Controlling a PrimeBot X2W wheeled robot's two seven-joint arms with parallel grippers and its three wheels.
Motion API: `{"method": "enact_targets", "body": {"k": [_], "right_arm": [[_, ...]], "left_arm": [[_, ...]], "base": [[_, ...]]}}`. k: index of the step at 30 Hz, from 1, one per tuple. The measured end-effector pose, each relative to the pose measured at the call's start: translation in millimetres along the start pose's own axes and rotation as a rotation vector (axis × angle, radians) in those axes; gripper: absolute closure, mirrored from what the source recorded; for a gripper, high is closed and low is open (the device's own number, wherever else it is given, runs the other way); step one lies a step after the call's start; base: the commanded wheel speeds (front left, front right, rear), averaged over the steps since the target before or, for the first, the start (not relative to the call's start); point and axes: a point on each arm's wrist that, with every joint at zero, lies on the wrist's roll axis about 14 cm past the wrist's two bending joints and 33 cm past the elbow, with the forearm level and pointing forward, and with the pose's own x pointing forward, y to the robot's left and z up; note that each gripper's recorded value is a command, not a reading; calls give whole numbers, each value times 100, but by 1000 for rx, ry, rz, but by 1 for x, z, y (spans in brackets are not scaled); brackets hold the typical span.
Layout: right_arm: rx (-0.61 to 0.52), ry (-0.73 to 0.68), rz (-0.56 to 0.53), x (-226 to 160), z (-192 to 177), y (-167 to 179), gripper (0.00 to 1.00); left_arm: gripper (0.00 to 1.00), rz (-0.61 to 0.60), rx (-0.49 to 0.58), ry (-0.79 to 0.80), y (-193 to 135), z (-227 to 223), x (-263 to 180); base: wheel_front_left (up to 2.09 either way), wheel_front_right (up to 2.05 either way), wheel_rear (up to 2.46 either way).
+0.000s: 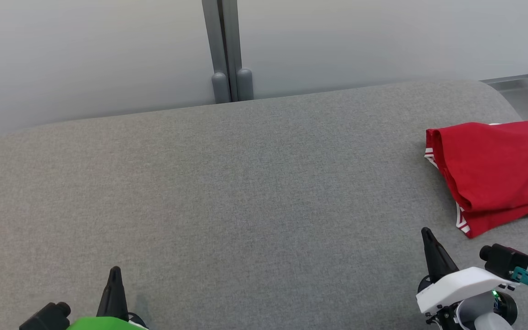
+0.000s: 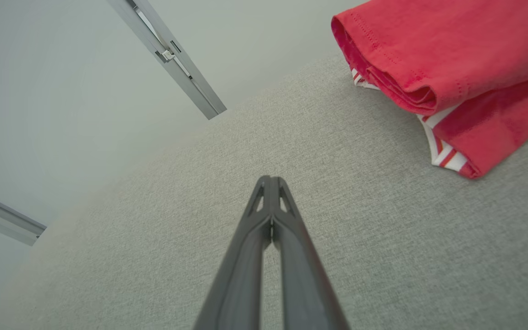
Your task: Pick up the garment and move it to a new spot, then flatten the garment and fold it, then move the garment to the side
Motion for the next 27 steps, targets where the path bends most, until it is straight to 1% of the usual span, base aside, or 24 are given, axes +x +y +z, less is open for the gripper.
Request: {"method": "enact_targets", "body": {"k": [10, 27], "right_arm": [[150, -6, -20, 2, 5, -3, 100], [369, -12, -28, 5, 12, -5, 100]], "left_arm": [[100, 8, -134, -5, 1, 7, 5], [100, 0, -326, -20, -1, 20, 14]], "base": [[0, 0, 0], [0, 0, 0]]}}
